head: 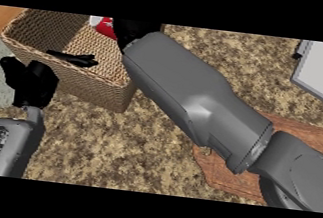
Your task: Pick the can from the cutting board and place it in the basket
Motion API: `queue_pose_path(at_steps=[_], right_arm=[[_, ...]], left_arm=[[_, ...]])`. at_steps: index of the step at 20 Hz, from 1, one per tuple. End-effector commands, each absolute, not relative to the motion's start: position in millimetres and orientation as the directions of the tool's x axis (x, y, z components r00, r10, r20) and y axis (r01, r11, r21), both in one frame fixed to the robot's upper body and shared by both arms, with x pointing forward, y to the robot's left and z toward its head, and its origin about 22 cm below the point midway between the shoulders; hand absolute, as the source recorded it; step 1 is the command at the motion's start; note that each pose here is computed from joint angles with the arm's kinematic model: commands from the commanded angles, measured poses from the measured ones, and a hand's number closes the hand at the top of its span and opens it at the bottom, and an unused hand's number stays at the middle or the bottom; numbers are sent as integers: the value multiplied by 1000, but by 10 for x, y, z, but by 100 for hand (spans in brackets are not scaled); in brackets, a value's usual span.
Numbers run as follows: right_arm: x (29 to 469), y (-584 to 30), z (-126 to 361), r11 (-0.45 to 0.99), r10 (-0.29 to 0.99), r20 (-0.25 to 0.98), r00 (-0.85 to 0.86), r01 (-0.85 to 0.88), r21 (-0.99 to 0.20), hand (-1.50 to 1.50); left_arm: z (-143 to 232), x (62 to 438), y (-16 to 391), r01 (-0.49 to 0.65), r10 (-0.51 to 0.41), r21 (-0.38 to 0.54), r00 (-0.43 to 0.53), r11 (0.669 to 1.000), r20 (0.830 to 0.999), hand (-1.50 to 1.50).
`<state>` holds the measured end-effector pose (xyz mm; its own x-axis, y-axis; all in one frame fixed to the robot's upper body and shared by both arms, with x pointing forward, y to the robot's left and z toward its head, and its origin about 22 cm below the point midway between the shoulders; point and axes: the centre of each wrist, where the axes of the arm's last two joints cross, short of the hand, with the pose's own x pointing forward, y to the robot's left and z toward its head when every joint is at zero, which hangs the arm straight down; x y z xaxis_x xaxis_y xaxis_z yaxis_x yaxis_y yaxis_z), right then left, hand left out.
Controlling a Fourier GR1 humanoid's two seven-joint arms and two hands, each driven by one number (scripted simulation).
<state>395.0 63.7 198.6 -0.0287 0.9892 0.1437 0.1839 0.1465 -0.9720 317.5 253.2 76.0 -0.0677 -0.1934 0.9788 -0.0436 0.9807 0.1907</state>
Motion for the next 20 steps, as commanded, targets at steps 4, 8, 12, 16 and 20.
queue_pose_path(at_steps=[4,8,12,16,20], right_arm=[[3959,574,1810,107,994,108,-7,157,-982,150],[3973,546,1770,113,994,112,-15,104,-988,150],[4034,458,1691,123,992,124,6,70,-990,150],[4032,503,1814,141,990,141,-1,40,-989,150],[4041,467,1746,157,987,156,50,-28,-987,150]], left_arm=[[560,3113,2539,-23,-211,211,0,977,978,0],[588,3151,2494,-30,-210,209,-14,977,978,0],[567,3149,2487,-32,-212,211,-32,977,977,0],[569,3151,2400,-20,-204,204,-13,979,979,0],[510,3058,2573,-18,-211,211,-4,977,977,0]])
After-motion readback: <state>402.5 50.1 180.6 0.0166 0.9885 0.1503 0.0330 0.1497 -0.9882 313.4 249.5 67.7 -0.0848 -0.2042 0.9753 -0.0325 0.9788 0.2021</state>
